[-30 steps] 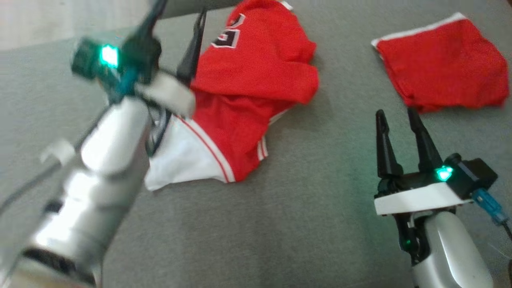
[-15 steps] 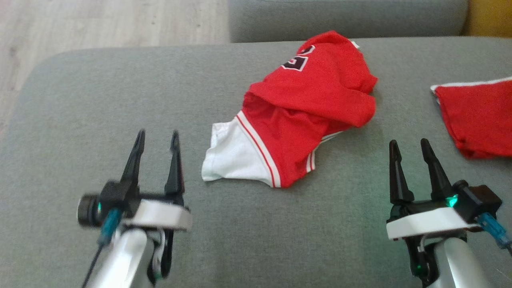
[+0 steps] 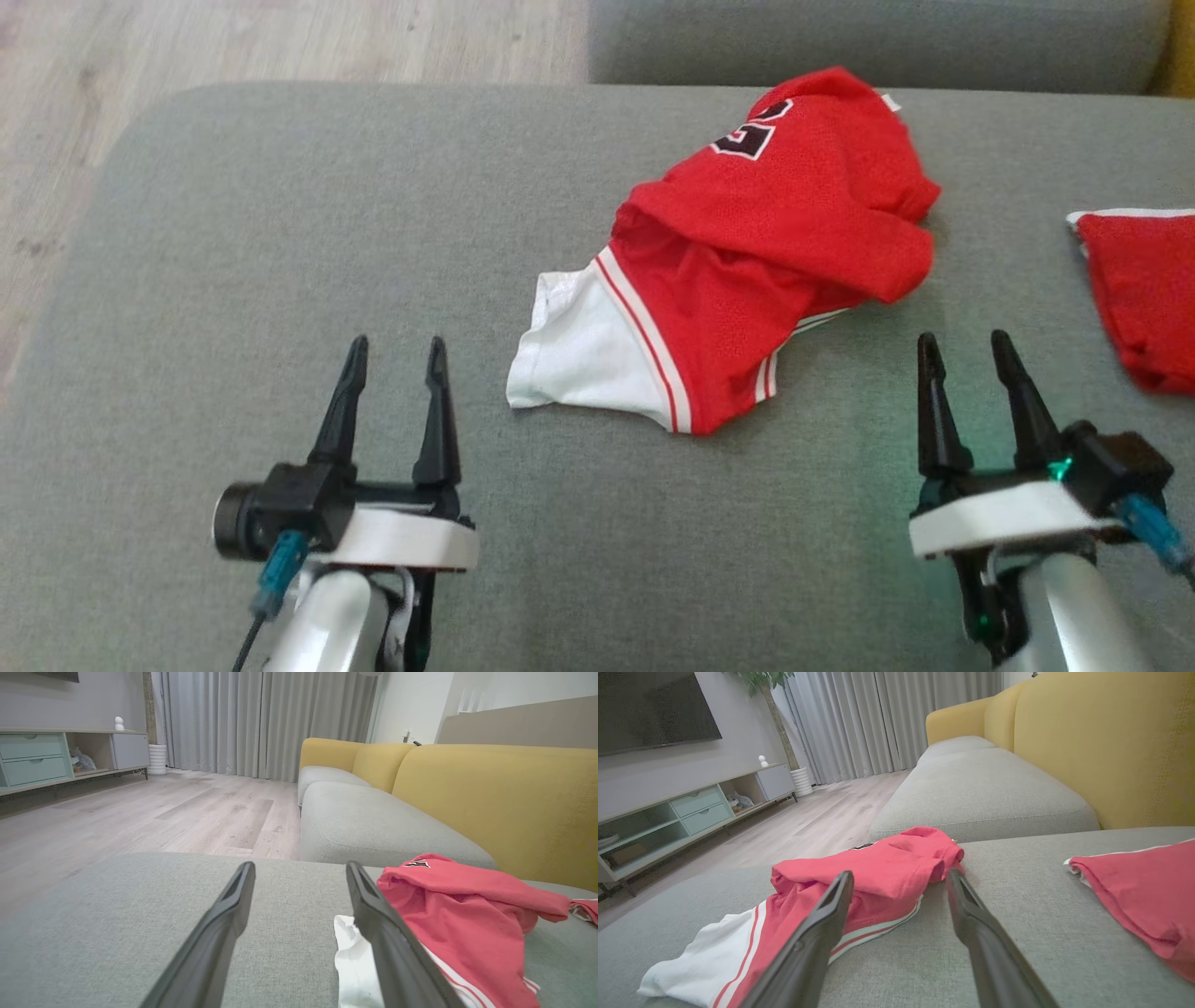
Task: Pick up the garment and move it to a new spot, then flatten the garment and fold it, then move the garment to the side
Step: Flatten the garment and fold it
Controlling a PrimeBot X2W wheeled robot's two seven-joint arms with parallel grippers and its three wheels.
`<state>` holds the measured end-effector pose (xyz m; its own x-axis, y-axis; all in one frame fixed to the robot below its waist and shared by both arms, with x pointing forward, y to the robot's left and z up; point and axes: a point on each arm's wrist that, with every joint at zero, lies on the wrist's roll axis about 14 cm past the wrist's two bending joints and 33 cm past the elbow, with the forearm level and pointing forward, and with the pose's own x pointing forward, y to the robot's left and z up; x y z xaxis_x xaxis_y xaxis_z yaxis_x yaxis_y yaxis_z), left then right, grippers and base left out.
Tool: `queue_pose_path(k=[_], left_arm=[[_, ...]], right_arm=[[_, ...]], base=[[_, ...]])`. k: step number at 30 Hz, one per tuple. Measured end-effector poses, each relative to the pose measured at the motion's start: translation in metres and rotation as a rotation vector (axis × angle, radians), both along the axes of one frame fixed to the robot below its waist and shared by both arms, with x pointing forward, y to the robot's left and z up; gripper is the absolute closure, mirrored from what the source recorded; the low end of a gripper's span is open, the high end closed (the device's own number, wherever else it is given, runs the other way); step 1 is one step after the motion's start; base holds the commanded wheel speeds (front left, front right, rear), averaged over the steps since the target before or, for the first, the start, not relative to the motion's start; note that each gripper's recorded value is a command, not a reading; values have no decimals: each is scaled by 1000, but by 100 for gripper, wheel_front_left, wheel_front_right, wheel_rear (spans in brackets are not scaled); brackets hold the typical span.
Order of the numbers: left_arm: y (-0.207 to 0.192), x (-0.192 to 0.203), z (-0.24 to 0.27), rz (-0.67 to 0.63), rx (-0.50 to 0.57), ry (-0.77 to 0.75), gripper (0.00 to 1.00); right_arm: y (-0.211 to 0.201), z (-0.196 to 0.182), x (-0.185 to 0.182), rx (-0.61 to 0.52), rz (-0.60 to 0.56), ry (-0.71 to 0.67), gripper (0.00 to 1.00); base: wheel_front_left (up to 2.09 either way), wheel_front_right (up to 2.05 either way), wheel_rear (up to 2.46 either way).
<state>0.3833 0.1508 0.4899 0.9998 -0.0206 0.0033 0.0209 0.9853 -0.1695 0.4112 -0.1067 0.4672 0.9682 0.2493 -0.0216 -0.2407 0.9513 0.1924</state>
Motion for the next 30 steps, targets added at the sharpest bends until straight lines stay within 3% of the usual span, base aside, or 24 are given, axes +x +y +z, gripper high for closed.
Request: queue_pose_path(k=[8, 15, 24, 25, 26, 30], left_arm=[[7, 5, -10, 14, 8, 26, 0], [23, -1, -17, 55, 25, 51, 0], [25, 0, -21, 60, 32, 61, 0], [25, 1, -21, 59, 32, 61, 0], [24, 1, -21, 57, 31, 62, 0], [20, 3, -21, 45, 35, 58, 0]], right_arm=[[27, -13, 38, 96, 40, 61, 0], [33, -53, 54, 197, 0, 227, 0], [40, -52, 69, 244, -5, 238, 0], [41, -50, 70, 245, -2, 235, 11], [41, -48, 71, 249, -2, 232, 100], [37, -31, 76, 256, -7, 178, 100]], base=[[0, 0, 0], [0, 0, 0], [0, 0, 0], [0, 0, 0], [0, 0, 0], [0, 0, 0]])
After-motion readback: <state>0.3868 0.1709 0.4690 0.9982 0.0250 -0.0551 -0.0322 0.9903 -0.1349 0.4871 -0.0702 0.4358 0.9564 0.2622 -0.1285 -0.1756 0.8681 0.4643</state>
